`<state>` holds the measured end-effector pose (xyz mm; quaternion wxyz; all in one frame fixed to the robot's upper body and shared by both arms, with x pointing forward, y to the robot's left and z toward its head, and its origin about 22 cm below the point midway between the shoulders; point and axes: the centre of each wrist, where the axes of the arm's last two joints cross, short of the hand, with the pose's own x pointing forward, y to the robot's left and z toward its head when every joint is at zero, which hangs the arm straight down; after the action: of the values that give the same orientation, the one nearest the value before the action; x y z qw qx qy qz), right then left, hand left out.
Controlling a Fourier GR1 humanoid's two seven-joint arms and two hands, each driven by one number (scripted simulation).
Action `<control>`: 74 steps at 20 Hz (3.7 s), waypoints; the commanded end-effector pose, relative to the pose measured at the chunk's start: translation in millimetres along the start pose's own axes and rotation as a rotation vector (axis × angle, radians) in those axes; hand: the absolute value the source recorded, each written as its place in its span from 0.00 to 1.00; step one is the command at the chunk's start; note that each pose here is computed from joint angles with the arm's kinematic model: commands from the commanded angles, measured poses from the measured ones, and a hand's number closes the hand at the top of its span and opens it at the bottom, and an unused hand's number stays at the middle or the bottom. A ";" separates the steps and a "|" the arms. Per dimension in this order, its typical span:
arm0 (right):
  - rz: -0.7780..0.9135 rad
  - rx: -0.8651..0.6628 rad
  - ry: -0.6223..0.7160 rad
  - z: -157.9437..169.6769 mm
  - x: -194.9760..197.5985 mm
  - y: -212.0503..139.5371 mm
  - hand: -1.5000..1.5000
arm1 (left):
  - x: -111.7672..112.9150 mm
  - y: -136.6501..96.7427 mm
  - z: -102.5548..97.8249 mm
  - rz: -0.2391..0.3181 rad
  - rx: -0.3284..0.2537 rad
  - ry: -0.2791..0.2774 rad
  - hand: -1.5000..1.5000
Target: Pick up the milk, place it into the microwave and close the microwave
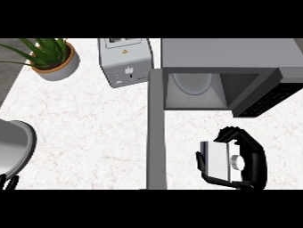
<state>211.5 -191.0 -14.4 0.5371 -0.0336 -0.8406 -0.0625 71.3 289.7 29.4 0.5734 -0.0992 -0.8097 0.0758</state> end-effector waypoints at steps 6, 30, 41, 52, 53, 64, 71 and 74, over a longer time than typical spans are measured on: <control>0.087 0.041 0.035 -47.8 -16.9 38.7 1.00 | -0.3 3.6 1.4 -0.008 0.031 0.014 0.00; 0.439 -0.074 0.188 -139.5 -104.0 23.3 1.00 | -2.1 29.5 -5.7 -0.012 -0.010 0.011 0.00; 0.641 -0.069 0.058 -172.2 -91.1 10.8 1.00 | -9.9 23.8 -4.5 0.007 -0.061 0.020 0.00; 0.598 -0.168 -0.055 -188.3 -80.8 -4.4 1.00 | -11.7 30.2 -8.9 0.012 -0.066 0.014 0.00; 0.627 -0.186 -0.057 -197.0 -75.2 -1.2 1.00 | -8.7 27.4 -7.8 0.006 -0.069 0.015 0.00; 0.833 -0.344 -0.106 -213.1 -64.4 1.5 1.00 | -18.8 32.5 -16.6 0.023 -0.080 0.036 0.00; 1.184 -0.549 0.224 -149.7 -99.1 -82.8 0.00 | -14.9 32.7 -24.6 0.007 -0.103 0.003 0.00; 1.250 -0.519 0.181 -157.6 -95.9 -76.1 0.00 | -13.5 33.9 -29.3 -0.007 -0.110 0.007 0.00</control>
<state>406.7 -264.2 -15.9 0.5158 -0.5531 -0.6516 0.0591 101.5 318.6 15.7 0.5745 -0.1290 -0.8075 0.0348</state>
